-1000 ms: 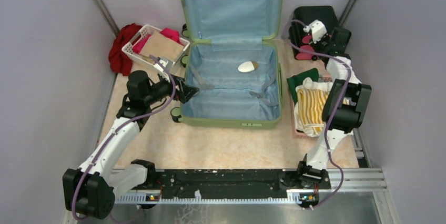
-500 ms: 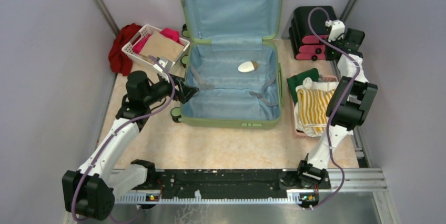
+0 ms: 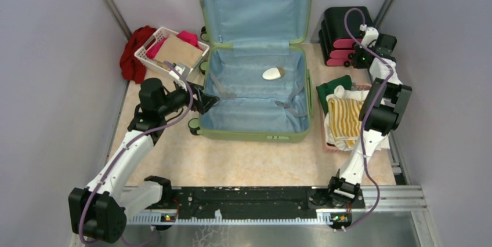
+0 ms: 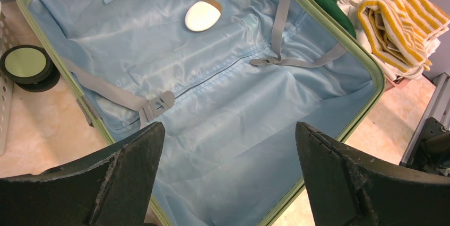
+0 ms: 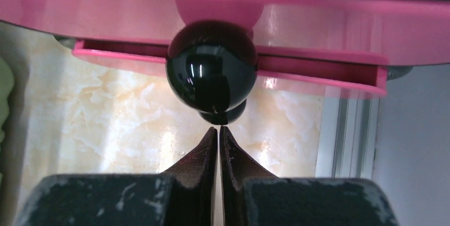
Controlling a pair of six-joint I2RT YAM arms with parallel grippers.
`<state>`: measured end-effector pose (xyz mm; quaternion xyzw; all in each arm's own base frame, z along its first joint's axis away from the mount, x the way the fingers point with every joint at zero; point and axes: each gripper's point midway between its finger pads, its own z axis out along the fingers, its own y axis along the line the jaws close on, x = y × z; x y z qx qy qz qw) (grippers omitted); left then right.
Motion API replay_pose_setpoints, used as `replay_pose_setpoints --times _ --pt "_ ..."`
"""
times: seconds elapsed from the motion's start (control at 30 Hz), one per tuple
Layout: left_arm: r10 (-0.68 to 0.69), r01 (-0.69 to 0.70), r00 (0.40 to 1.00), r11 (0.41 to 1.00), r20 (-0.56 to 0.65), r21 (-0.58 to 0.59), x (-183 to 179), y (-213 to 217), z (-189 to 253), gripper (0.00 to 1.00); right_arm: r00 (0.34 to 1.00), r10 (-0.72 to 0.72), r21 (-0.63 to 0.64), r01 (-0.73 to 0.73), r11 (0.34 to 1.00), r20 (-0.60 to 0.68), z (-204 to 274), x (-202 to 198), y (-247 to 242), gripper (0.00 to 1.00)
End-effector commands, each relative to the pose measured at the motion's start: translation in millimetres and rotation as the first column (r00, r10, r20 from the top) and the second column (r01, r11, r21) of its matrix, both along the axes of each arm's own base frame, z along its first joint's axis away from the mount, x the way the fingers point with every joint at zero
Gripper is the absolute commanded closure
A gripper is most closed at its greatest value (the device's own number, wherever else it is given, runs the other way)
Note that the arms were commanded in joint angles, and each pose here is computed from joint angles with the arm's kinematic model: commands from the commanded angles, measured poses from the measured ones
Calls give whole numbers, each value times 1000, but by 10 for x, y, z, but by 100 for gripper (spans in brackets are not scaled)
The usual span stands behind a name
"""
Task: Open, take out, and arrange the luggage
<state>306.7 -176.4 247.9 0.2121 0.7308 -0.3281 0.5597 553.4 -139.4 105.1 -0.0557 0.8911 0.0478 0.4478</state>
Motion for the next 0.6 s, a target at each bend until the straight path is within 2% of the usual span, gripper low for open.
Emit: replay_pose_setpoints --times 0.0,0.17,0.37,0.57 --pt "-1 1 999 1000 40 -6 22 13 109 1 986 -14 30 9 1000 164 461 289 -1 95" --pt "3 -3 999 1000 41 -3 26 20 106 1 981 -7 30 1 1000 195 516 314 12 91" --pt "5 -5 999 1000 47 -3 24 25 122 1 983 -1 33 -5 999 181 504 140 29 89" --pt "2 -2 999 1000 46 -7 23 18 127 1 983 -22 123 -1 992 183 458 -136 -15 86"
